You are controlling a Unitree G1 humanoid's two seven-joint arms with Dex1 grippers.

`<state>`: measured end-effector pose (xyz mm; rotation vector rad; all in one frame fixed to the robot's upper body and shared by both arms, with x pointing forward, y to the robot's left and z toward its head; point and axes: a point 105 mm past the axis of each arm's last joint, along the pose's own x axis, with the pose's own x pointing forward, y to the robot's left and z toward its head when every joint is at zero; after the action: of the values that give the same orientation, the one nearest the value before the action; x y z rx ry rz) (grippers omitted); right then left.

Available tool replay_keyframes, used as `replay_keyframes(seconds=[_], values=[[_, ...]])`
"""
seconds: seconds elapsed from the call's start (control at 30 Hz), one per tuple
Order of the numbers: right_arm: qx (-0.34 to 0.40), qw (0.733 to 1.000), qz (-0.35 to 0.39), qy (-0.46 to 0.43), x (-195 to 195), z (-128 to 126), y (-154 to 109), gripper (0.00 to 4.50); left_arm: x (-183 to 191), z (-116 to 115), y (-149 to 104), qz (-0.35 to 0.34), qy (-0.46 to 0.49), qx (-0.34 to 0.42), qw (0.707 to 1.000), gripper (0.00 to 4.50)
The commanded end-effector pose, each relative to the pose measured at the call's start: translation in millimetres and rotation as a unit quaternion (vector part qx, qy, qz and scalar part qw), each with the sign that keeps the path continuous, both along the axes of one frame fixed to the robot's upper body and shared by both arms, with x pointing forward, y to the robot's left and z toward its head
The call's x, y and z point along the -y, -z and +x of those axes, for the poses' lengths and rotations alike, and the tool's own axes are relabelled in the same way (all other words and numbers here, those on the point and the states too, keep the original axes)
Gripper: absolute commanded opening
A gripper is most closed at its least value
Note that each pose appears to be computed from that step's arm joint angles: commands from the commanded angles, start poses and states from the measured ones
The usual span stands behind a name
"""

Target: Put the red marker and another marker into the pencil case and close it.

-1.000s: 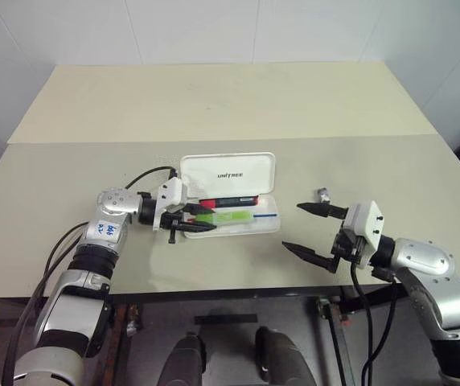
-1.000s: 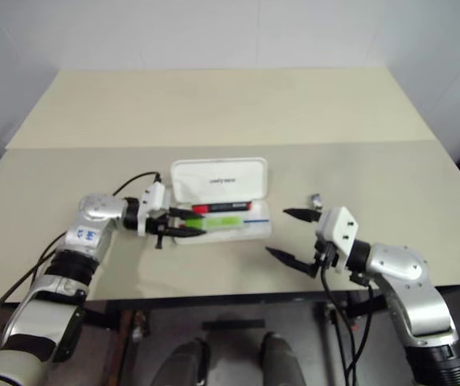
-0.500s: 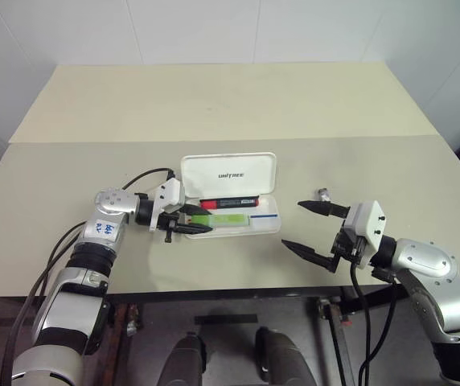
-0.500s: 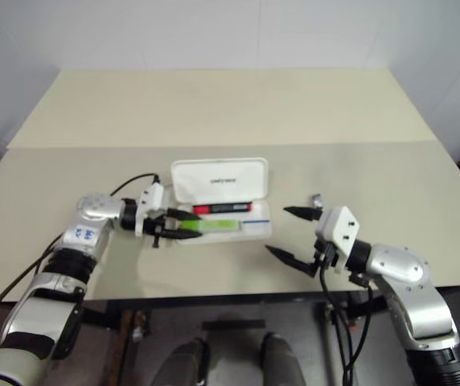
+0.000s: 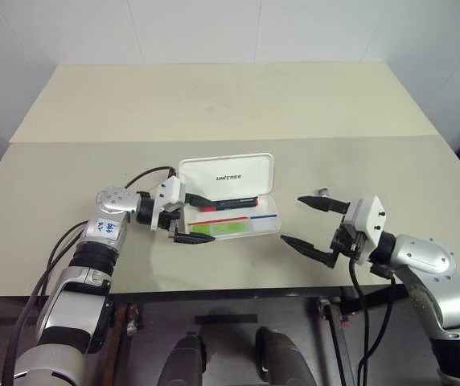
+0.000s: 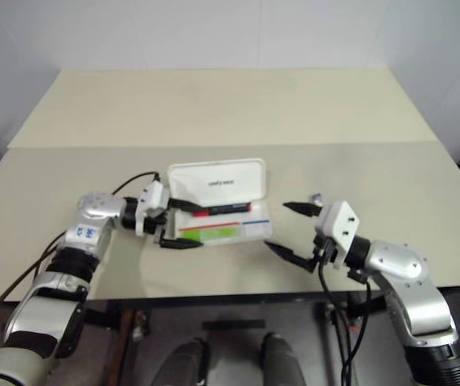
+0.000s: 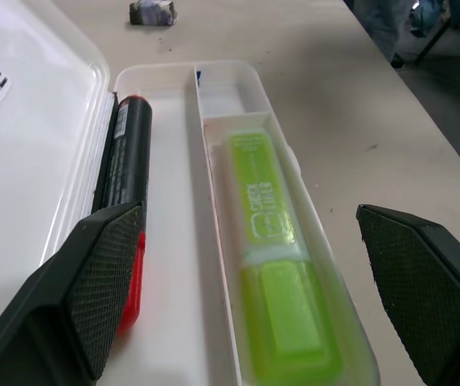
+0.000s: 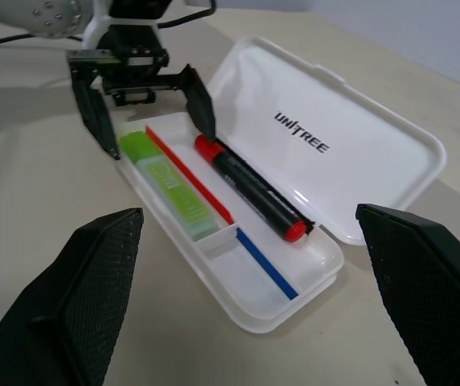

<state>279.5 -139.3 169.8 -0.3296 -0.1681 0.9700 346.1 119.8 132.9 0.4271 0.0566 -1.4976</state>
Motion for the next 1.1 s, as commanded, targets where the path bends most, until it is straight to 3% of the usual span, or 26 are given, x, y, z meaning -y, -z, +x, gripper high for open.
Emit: replay_keyframes(seconds=[0.03, 0.37, 0.63, 0.97, 1.1], values=[[0.025, 0.999, 0.031, 0.034, 3.9, 0.6, -14.9, 4.5, 2.1, -0.6, -23.8, -0.03, 0.017, 0.041, 0.999, 4.49], [0.025, 0.975, 0.088, 0.204, 22.6, 16.7, -7.5, 4.5, -4.1, -18.1, -46.0, -0.091, 0.015, 0.057, 0.994, 4.49], [0.028, 0.929, 0.114, 0.352, 65.6, 33.7, -1.7, 4.5, -25.6, -21.2, -54.2, -0.097, -0.039, 0.061, 0.993, 4.49], [-0.012, 0.902, 0.14, 0.409, 71.4, 58.0, 12.1, 4.5, -41.8, -24.6, -69.2, -0.091, -0.075, 0.084, 0.989, 4.49], [-0.041, 0.904, 0.144, 0.4, 57.9, 69.4, 21.5, 4.5, -47.8, -25.8, -73.7, -0.086, -0.089, 0.092, 0.988, 4.49]])
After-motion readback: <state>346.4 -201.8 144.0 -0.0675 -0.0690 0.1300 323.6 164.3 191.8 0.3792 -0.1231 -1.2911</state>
